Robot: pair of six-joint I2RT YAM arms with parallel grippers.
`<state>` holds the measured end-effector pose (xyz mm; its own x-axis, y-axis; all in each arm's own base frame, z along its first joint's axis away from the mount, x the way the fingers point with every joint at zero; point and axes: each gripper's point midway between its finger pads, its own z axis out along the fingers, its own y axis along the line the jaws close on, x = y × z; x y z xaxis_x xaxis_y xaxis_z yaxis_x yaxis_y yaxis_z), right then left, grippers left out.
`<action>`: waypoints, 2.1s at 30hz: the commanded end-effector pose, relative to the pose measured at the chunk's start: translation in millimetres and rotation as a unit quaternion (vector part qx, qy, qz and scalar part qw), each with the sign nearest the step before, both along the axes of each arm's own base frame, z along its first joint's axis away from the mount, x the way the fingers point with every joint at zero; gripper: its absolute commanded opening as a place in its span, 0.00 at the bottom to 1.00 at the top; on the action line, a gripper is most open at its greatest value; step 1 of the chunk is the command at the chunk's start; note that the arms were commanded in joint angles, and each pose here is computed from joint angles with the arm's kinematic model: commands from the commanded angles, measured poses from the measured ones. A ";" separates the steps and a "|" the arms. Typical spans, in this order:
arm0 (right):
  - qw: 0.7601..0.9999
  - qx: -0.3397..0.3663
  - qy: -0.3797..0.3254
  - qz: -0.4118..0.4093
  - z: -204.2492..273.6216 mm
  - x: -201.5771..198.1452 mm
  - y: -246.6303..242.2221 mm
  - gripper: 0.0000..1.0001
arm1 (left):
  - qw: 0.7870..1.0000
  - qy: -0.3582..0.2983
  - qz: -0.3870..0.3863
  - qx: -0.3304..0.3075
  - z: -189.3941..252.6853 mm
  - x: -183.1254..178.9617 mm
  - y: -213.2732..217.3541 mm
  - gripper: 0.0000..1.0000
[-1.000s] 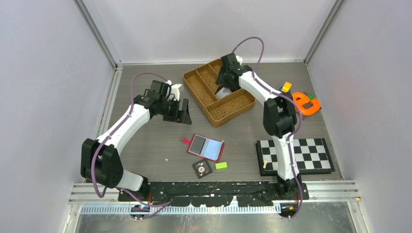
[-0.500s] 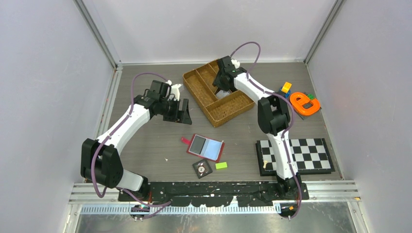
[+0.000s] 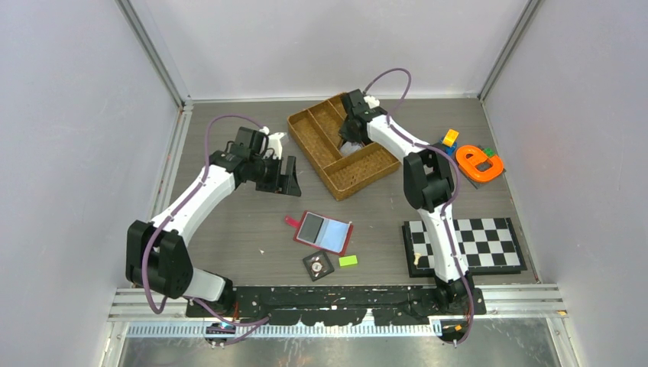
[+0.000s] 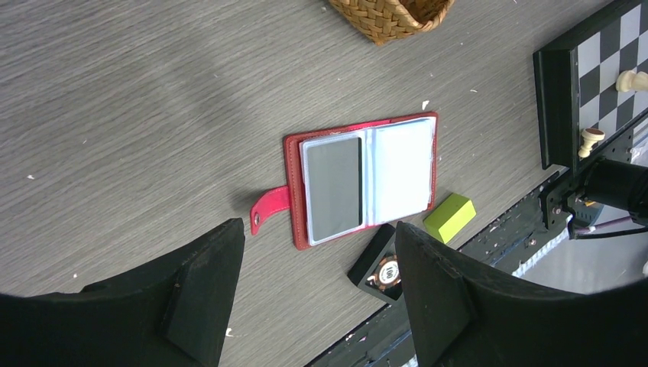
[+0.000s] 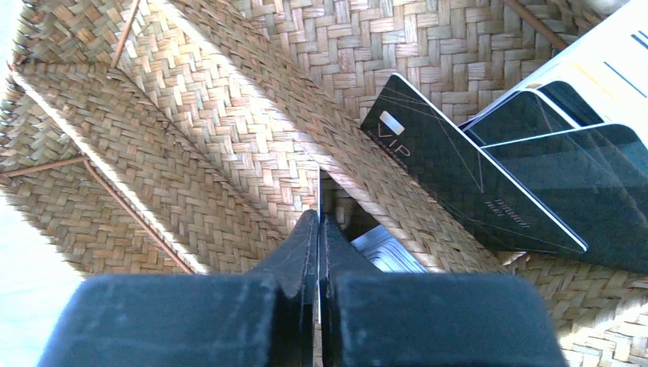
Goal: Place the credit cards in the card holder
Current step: Pick up the credit card from the storage box, then insert the credit card into the card holder.
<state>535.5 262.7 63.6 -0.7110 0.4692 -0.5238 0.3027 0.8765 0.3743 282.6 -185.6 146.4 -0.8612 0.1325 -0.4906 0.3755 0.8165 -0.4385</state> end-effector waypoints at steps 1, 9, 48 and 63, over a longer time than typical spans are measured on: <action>0.997 0.030 -0.067 -0.012 58.4 18.5 8.5 0.01 | 0.999 -0.052 0.009 -0.007 23.1 5.4 2.7 0.74; 0.980 0.088 -0.171 0.043 154.8 3.1 17.0 0.00 | 0.992 -0.119 0.047 -0.013 58.6 15.0 11.5 0.74; 0.858 0.291 -0.300 0.297 272.2 -251.4 25.0 0.57 | 0.917 -0.133 -0.026 -0.375 208.0 -16.5 -64.2 0.00; 0.953 0.240 -0.070 0.172 67.5 -293.3 -13.1 0.51 | 0.986 0.091 -0.058 -0.128 6.9 -21.5 -51.0 0.00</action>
<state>250.2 250.6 169.7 -0.7761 0.4035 -0.4845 -0.1608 0.6163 0.7709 278.0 -240.7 180.1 -0.9145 0.0253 -0.4038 0.3396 0.5904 -0.7322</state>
